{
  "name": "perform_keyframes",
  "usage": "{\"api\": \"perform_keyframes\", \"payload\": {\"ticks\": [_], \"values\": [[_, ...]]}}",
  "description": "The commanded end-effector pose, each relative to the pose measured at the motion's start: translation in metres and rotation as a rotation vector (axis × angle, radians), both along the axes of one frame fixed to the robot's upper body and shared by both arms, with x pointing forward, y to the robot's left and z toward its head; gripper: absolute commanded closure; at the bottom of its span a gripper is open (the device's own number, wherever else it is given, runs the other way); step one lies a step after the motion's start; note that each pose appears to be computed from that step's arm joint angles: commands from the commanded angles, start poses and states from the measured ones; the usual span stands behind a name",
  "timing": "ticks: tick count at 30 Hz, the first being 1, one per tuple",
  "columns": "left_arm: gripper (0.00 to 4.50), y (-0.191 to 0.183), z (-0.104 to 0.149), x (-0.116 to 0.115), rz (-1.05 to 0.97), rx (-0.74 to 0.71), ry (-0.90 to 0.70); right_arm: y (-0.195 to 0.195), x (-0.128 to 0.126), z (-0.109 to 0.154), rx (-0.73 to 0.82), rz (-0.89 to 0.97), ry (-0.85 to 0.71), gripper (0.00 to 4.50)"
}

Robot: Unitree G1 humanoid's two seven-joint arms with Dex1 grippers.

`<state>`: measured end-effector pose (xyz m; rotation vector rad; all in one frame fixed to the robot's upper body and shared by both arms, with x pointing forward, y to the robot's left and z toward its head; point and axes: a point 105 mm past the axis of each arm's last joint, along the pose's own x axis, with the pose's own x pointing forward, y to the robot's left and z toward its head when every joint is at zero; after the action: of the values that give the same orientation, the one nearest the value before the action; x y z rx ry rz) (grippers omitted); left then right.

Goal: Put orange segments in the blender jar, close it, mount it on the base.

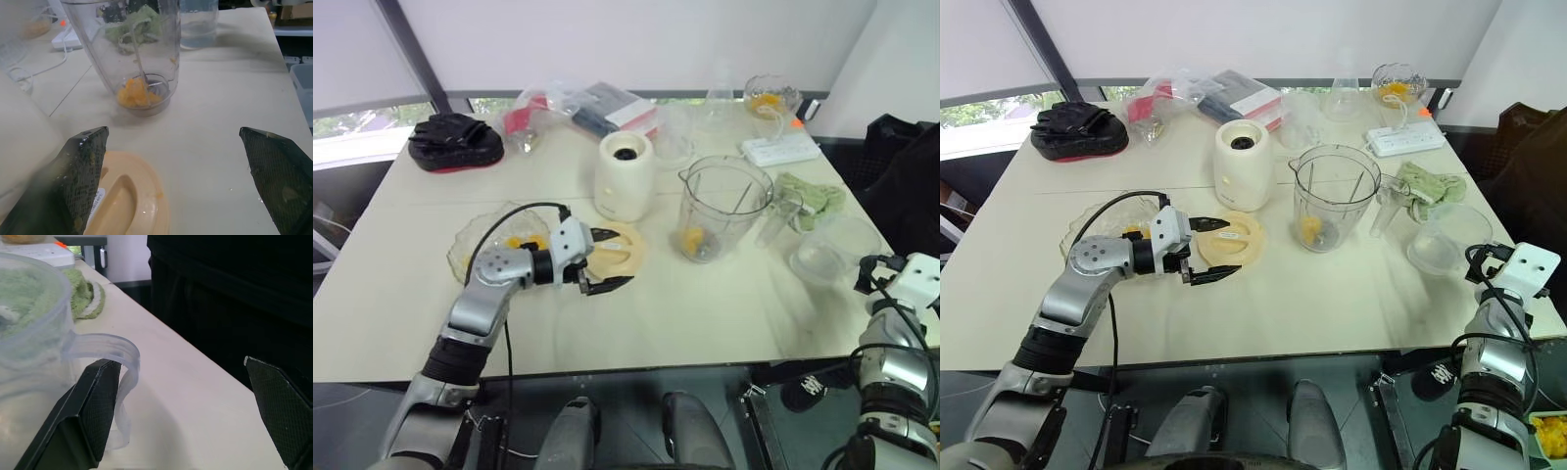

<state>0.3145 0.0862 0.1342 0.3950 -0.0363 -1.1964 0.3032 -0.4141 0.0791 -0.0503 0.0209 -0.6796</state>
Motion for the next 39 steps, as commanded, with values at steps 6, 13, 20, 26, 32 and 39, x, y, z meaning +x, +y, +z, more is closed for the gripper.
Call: {"api": "perform_keyframes", "payload": {"ticks": [6,13,20,26,32,39], "values": [[0.00,0.003,0.012,-0.002,0.007,-0.004,-0.060,-0.009,0.008,0.011,0.000,-0.016,-0.050,2.17],[0.00,0.004,0.014,-0.001,0.012,0.001,-0.071,-0.007,0.011,0.005,0.008,0.001,-0.049,4.42],[0.00,0.002,0.017,0.001,0.014,0.001,-0.083,0.005,0.014,0.014,-0.011,0.019,-0.103,4.42],[0.00,-0.005,0.016,0.001,0.000,-0.001,-0.089,0.015,0.009,0.052,-0.010,-0.023,-0.272,4.42],[0.00,-0.013,0.018,-0.002,-0.020,-0.047,-0.088,0.030,-0.001,0.105,-0.046,-0.034,-0.436,4.42],[0.00,-0.016,0.022,-0.003,-0.026,-0.095,-0.078,0.064,-0.003,0.179,-0.174,0.095,-0.551,4.42]]}}
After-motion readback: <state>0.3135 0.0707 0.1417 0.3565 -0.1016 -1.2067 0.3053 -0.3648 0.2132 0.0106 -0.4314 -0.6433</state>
